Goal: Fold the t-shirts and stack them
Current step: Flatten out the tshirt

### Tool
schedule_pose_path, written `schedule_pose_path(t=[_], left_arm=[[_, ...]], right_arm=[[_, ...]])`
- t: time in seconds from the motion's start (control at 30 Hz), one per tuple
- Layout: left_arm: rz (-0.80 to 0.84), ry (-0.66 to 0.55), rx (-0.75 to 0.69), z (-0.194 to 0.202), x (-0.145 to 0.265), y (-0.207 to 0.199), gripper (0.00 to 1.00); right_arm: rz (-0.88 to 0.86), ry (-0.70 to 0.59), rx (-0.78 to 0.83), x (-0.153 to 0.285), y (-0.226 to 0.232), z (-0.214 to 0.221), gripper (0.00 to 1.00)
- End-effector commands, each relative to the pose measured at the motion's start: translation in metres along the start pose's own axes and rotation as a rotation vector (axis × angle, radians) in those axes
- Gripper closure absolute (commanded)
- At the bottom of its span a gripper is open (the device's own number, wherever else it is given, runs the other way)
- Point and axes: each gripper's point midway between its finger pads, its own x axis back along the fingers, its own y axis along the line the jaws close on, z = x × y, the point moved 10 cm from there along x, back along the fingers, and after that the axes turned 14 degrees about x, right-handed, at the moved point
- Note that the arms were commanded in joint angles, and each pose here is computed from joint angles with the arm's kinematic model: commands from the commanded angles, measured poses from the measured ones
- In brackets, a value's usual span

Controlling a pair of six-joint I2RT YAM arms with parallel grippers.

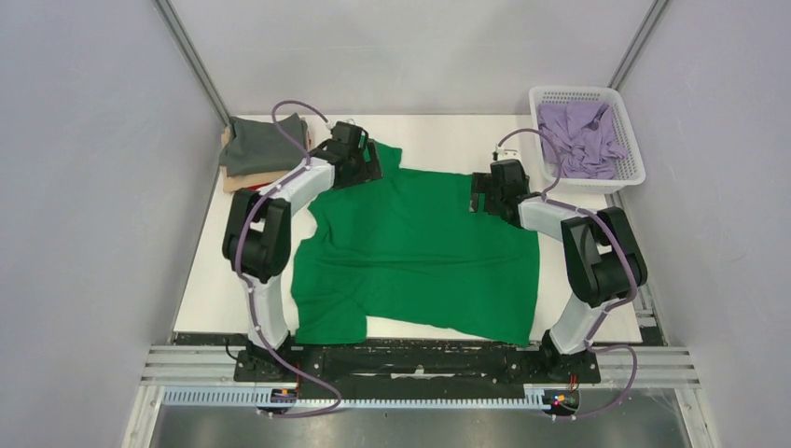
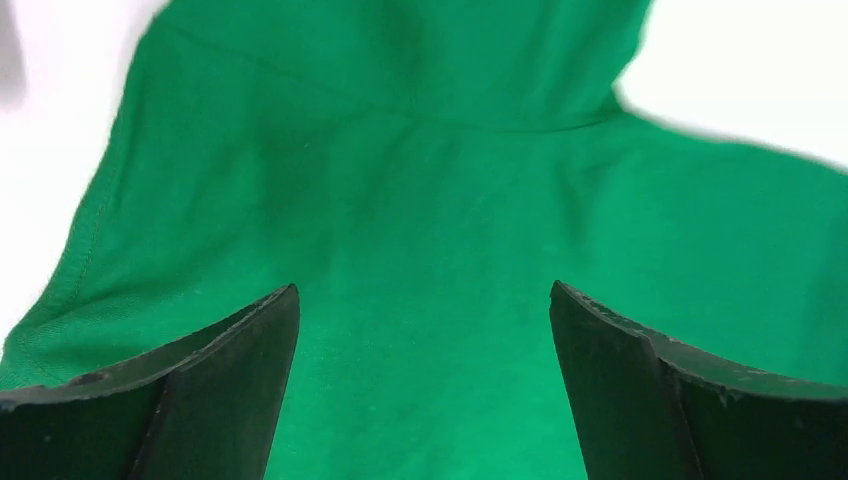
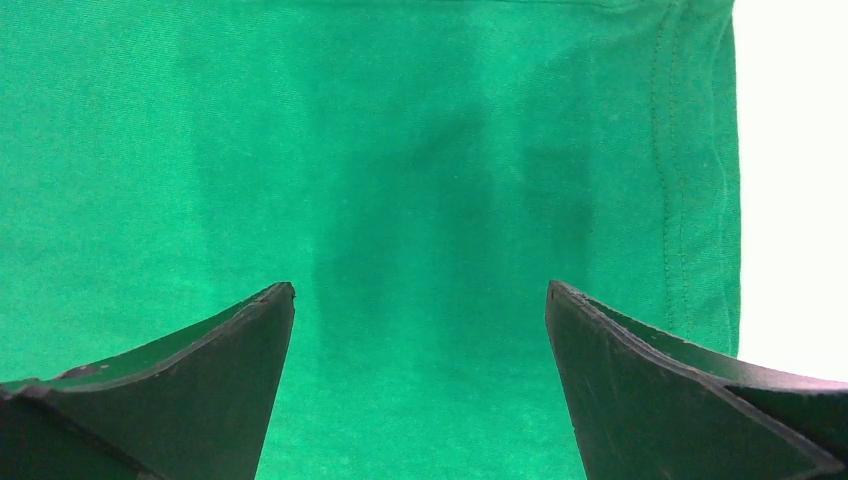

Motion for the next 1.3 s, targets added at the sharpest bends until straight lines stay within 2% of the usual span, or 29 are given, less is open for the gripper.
schedule_pose_path(t=[0.0, 0.1, 0.3, 0.47, 0.67, 0.9, 1.1, 1.27], left_arm=[[-0.176, 0.103, -0.141, 0.022, -0.021, 0.016, 0.0], [-0.171, 0.122, -0.148, 0.023, -0.034, 0.012, 0.0], [-0.217, 0.135, -0.152, 0.015, -0.064, 0.008, 0.0], [-0.245, 0.146, -0.049, -0.006, -0.091, 0.021, 0.0], [-0.166, 0.102, 0.028, -0.039, -0.118, 0.015, 0.0], [-0.04, 0.079, 0.067, -0.058, -0.146, 0.004, 0.0], [0.055, 0.016, 0.039, -0.079, -0.131, -0.013, 0.0], [0.109, -0.054, -0.014, -0.103, -0.067, -0.039, 0.0]], right_arm=[[0.047, 0.012, -0.007, -0.009, -0.005, -0.004, 0.02], [0.046, 0.054, -0.001, -0.017, -0.004, -0.001, 0.02], [0.011, 0.057, -0.006, -0.045, -0.001, -0.017, 0.02], [-0.014, 0.039, -0.038, -0.074, -0.001, -0.038, 0.02], [-0.032, 0.021, -0.062, -0.107, -0.007, -0.061, 0.02], [-0.035, -0.017, -0.097, -0.129, -0.021, -0.078, 0.02], [-0.031, -0.083, -0.084, -0.122, -0.026, -0.105, 0.02], [-0.053, -0.189, -0.073, -0.068, -0.033, -0.133, 0.02]])
